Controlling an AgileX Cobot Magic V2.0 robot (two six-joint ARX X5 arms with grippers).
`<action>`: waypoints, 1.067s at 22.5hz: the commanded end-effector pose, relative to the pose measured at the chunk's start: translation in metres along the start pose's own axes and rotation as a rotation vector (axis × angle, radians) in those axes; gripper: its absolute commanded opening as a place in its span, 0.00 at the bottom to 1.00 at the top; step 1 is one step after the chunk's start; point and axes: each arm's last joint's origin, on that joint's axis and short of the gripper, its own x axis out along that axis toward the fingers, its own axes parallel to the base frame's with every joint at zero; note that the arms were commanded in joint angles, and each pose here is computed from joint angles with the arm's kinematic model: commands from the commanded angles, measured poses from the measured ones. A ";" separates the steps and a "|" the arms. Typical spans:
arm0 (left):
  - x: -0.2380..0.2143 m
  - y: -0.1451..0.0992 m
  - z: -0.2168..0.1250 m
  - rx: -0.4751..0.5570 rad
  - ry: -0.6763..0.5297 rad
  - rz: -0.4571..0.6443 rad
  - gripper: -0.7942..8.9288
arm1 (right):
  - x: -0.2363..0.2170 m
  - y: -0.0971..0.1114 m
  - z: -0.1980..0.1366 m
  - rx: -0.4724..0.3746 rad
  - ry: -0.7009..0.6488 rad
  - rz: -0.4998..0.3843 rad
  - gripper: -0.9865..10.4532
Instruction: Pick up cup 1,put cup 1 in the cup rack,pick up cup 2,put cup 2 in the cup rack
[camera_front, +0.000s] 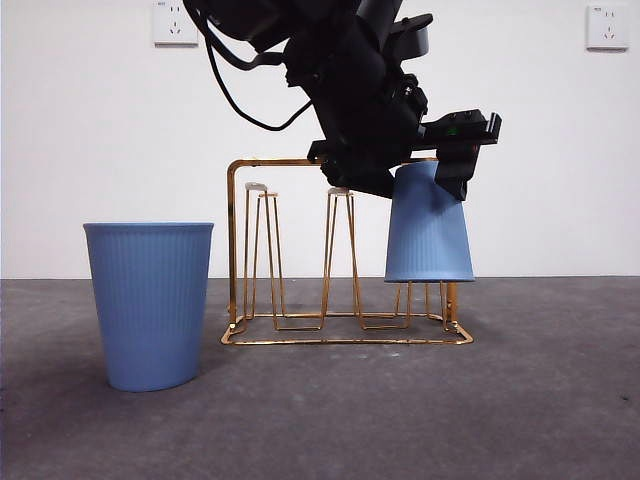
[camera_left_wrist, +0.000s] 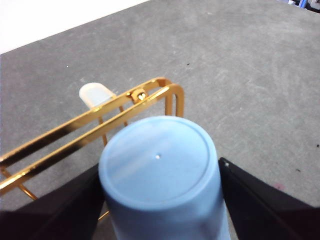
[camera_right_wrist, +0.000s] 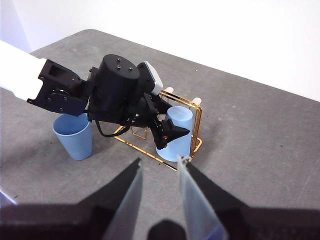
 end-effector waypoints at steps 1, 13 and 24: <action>0.010 0.000 -0.021 -0.015 0.088 0.009 0.08 | 0.000 0.000 0.000 -0.008 -0.007 -0.010 0.19; 0.010 0.001 -0.020 -0.018 0.086 -0.012 0.48 | 0.000 -0.001 0.000 -0.010 -0.006 -0.029 0.19; 0.004 0.000 0.001 -0.005 0.177 -0.044 0.48 | 0.000 -0.001 -0.001 -0.012 -0.003 -0.029 0.19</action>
